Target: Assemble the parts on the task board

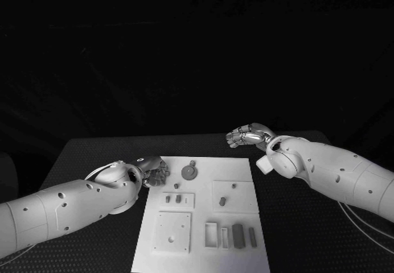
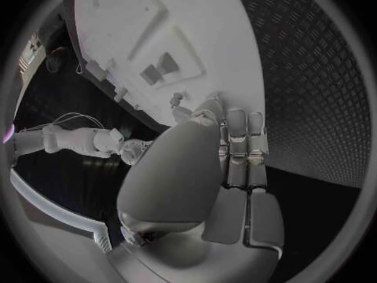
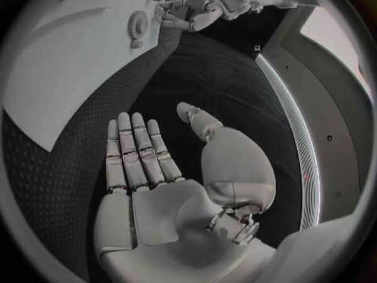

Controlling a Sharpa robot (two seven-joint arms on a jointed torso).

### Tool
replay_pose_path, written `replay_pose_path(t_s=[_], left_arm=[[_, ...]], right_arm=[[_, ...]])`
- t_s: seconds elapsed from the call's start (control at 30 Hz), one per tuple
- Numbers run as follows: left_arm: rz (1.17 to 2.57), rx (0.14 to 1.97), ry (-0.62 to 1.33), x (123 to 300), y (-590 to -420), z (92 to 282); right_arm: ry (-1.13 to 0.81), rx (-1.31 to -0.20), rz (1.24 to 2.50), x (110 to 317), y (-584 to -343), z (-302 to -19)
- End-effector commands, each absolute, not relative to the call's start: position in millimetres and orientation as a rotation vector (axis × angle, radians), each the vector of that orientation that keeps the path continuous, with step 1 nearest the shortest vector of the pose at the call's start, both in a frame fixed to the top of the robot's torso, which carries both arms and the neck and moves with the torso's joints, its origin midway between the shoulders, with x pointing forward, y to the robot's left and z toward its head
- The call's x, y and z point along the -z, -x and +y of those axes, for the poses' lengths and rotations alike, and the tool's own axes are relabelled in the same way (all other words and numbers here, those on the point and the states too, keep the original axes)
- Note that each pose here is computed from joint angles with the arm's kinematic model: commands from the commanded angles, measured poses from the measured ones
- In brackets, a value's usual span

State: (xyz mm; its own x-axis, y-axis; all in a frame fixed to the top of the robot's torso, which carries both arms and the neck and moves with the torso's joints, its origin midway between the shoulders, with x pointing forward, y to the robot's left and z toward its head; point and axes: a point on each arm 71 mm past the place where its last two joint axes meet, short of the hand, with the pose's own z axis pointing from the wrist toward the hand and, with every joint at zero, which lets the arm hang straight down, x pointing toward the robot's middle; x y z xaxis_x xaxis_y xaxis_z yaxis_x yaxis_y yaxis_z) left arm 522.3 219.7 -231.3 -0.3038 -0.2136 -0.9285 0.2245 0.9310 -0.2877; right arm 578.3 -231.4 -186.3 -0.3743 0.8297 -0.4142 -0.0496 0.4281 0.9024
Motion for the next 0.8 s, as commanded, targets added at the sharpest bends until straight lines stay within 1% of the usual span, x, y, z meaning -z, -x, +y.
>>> replay_pose_path(t_s=[0.03, 0.2, 0.3, 0.37, 0.5, 0.6, 0.7, 0.8], left_arm=[[1.828, 0.491, 0.223, 230.8, -528.9, 237.7], [1.791, 0.618, 0.573, 220.5, -539.6, 257.5], [1.756, 0.703, 0.706, 214.8, -542.3, 264.1], [1.729, 0.757, 0.753, 210.0, -541.9, 266.0], [1.702, 0.845, 0.781, 203.0, -537.1, 268.2], [1.575, 0.924, 0.841, 194.8, -533.2, 270.8], [1.530, 1.002, 0.954, 193.9, -529.6, 274.4], [1.522, 1.056, 1.022, 194.1, -525.7, 275.5]], right_arm=[[-0.553, -1.066, 1.721, 186.0, -574.0, -231.1], [-0.397, -1.002, 1.757, 184.4, -565.6, -232.7], [-0.295, -0.957, 1.789, 183.6, -559.0, -234.8], [-0.230, -0.925, 1.815, 183.4, -553.7, -238.7], [-0.099, -0.850, 1.852, 187.2, -541.9, -241.6], [0.006, -0.794, 1.855, 189.2, -529.8, -240.8], [0.127, -0.733, 1.848, 192.9, -518.2, -236.6], [0.235, -0.680, 1.845, 199.4, -506.9, -231.7]])
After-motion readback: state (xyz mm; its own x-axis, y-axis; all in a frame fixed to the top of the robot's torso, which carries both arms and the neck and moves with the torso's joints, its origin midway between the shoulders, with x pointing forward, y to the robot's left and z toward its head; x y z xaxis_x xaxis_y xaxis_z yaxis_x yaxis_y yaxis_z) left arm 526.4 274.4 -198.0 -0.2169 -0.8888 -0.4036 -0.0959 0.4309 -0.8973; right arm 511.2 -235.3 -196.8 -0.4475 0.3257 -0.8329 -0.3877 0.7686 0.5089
